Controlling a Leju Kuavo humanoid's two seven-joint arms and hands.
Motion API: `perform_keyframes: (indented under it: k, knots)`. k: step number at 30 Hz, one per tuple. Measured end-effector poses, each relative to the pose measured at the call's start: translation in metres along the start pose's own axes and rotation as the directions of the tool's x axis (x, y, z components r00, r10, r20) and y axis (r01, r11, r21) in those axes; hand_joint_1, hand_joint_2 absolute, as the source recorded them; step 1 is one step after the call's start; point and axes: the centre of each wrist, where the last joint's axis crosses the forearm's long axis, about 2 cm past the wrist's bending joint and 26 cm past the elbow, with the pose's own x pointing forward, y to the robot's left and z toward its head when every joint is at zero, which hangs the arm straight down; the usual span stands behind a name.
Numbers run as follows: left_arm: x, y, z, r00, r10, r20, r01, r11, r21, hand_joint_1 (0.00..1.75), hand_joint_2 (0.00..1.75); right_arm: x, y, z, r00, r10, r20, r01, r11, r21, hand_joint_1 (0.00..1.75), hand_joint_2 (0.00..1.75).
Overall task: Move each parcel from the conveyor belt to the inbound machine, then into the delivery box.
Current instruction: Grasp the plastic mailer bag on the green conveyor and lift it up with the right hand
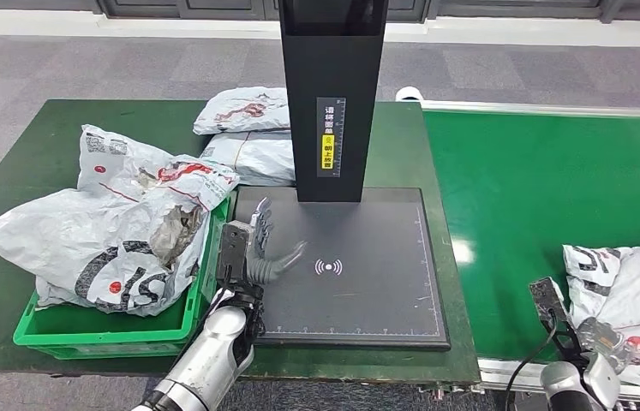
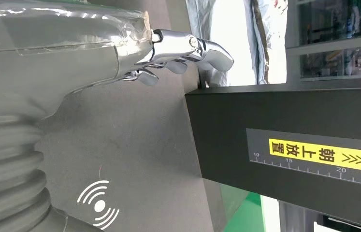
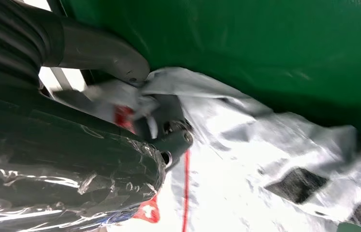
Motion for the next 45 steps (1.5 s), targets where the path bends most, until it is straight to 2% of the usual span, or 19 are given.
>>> perform_keyframes:
  k: [6, 10, 13, 16, 20, 24, 30, 40, 45]
  knots:
    - [0.004, 0.004, -0.002, 1.000, 0.024, 0.007, -0.024, 1.000, 0.007, 0.00, 1.75, 0.000, -0.001, 0.000, 0.998, -0.024, 0.064, 0.028, 0.998, -0.055, 1.75, 1.75]
    - [0.005, 0.007, -0.001, 0.999, 0.032, 0.013, -0.032, 0.999, 0.018, 0.00, 1.75, 0.004, -0.004, 0.001, 0.985, -0.087, 0.146, 0.102, 0.989, -0.105, 1.75, 1.75]
    - [0.005, 0.009, 0.000, 0.999, 0.036, 0.019, -0.037, 0.999, 0.030, 0.00, 1.75, 0.019, -0.004, 0.005, 0.948, -0.182, 0.260, 0.219, 0.968, -0.119, 1.75, 1.75]
    - [0.007, 0.010, -0.001, 0.999, 0.036, 0.028, -0.037, 0.999, 0.034, 0.00, 1.75, 0.048, -0.005, 0.014, 0.893, -0.250, 0.375, 0.313, 0.943, -0.117, 1.75, 1.75]
    - [0.008, 0.010, -0.002, 0.999, 0.032, 0.036, -0.034, 0.999, 0.033, 0.00, 1.75, 0.092, -0.008, 0.030, 0.853, -0.231, 0.468, 0.323, 0.938, -0.126, 0.03, 1.75]
    - [0.009, 0.010, -0.002, 0.999, 0.031, 0.038, -0.032, 0.999, 0.032, 0.00, 1.75, 0.114, -0.014, 0.039, 0.857, -0.171, 0.487, 0.288, 0.941, -0.177, 0.00, 0.00]
    - [0.009, 0.008, -0.003, 0.999, 0.036, 0.036, -0.037, 0.999, 0.030, 0.00, 1.75, 0.112, -0.018, 0.039, 0.884, -0.131, 0.449, 0.254, 0.941, -0.225, 0.00, 0.00]
    - [0.009, 0.007, -0.004, 0.998, 0.048, 0.028, -0.049, 0.999, 0.015, 0.00, 1.75, 0.052, -0.027, 0.020, 0.960, -0.048, 0.274, 0.127, 0.953, -0.277, 0.00, 0.00]
    - [0.008, 0.007, -0.003, 0.998, 0.052, 0.025, -0.052, 0.999, 0.015, 0.00, 1.75, 0.033, -0.030, 0.015, 0.974, -0.043, 0.224, 0.107, 0.954, -0.280, 0.00, 0.00]
